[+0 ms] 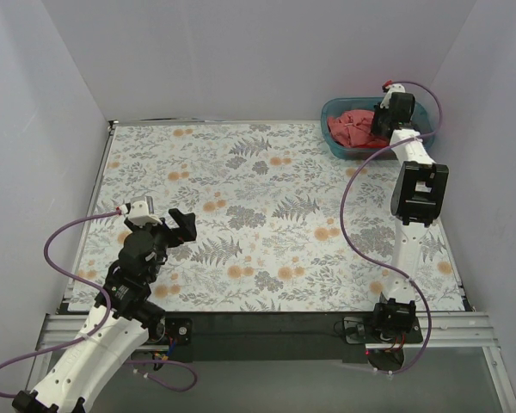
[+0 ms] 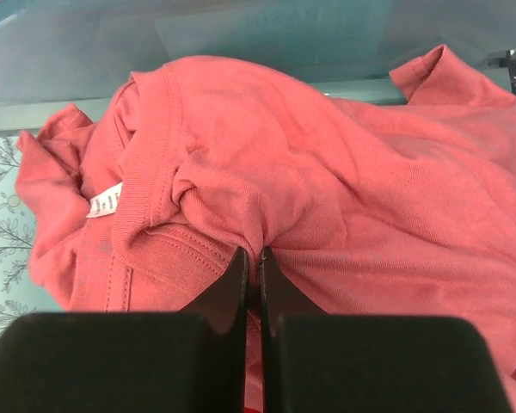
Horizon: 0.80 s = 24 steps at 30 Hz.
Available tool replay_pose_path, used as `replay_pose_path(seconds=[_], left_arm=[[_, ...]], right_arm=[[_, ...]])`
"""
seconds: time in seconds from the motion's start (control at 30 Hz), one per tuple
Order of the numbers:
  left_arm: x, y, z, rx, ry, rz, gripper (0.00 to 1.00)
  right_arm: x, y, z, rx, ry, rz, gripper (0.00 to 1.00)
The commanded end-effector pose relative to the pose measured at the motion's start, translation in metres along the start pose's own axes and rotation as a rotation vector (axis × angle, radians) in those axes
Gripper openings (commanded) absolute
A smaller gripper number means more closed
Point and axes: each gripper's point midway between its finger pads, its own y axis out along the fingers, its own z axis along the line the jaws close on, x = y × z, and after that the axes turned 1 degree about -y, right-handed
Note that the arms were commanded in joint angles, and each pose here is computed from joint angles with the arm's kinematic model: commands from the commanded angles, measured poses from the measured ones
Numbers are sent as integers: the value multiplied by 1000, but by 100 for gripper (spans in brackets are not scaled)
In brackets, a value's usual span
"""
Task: Fold and stack the t-shirts
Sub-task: Grab the tshirt from the pile, then move the tshirt to the center of the board
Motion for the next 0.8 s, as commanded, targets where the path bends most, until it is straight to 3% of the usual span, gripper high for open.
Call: replay_pose_path(seconds=[0.0, 0.23, 0.5, 0.6, 0.63, 0.77], left_arm=[[3, 0, 0, -7, 7, -15, 94], [8, -2, 0, -5, 6, -33, 94], [18, -8, -2, -22, 2, -66, 94], [22, -11, -2, -27, -1, -81, 94], [24, -12, -2, -30, 0, -87, 94], [29, -17, -3, -39, -10, -111, 94]], right_arm=[[92, -46, 19, 54, -39, -202, 1], [229, -171, 43, 52, -90, -556, 1], [270, -289, 79, 99, -142, -720, 1], [276, -345, 95, 157, -156, -781, 1], [283, -383, 105, 199, -148, -833, 1], [273, -449, 122, 290, -149, -891, 1]])
